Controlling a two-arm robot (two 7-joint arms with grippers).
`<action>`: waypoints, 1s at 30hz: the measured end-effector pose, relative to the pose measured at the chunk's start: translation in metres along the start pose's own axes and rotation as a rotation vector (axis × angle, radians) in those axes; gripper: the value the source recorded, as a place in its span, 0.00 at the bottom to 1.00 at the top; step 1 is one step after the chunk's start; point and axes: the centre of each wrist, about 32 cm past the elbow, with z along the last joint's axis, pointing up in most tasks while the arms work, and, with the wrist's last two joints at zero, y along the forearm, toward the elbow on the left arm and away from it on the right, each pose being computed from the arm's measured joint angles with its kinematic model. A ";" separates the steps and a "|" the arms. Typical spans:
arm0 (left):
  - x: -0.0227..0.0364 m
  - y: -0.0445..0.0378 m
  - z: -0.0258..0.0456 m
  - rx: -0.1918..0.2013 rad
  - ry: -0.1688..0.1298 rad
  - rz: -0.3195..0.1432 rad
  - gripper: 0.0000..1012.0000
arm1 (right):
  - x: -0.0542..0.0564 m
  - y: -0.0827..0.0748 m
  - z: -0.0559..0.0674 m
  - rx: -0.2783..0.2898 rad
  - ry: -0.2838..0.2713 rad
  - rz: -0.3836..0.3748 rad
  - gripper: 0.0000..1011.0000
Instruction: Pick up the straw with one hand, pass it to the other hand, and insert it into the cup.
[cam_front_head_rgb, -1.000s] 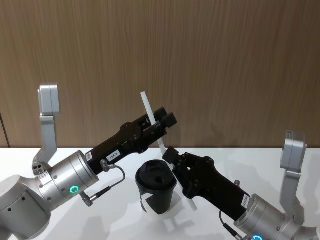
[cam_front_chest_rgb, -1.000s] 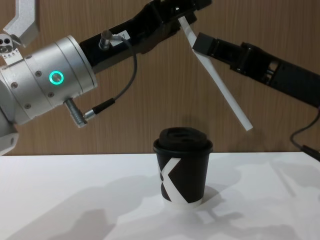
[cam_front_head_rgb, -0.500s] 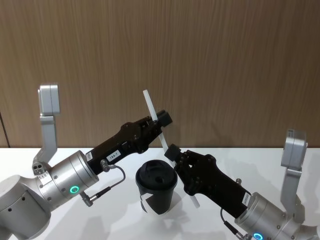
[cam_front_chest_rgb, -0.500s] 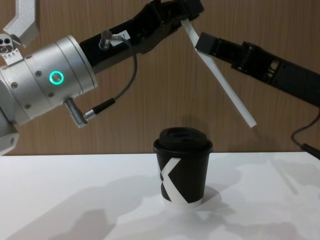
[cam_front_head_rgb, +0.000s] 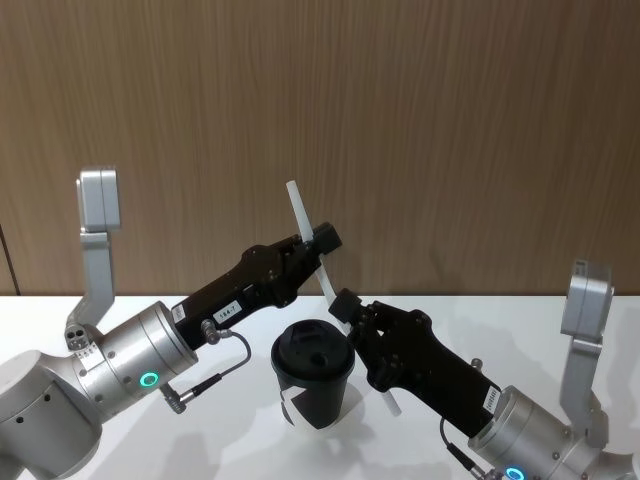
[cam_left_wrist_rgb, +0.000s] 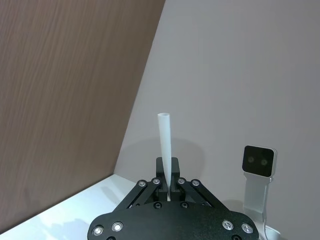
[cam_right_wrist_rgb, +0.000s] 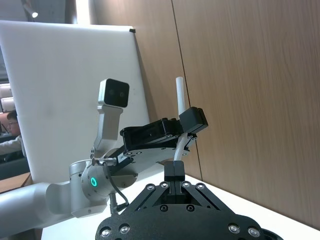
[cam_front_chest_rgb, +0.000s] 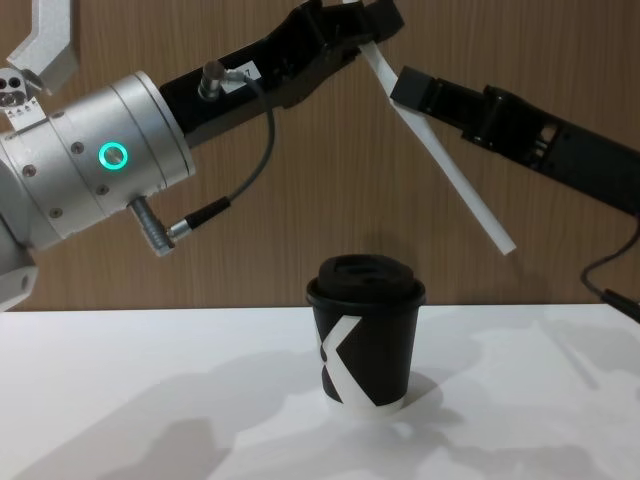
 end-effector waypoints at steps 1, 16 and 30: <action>0.0000 0.0000 0.0000 0.000 0.000 0.000 0.03 | 0.000 0.000 0.000 0.000 0.000 0.000 0.00; 0.0001 0.0001 0.0002 -0.001 0.000 0.001 0.00 | -0.001 0.000 0.000 0.000 0.001 0.000 0.38; 0.0000 0.0000 0.0001 0.000 0.000 0.000 0.01 | -0.001 -0.001 0.000 0.010 -0.004 -0.014 0.79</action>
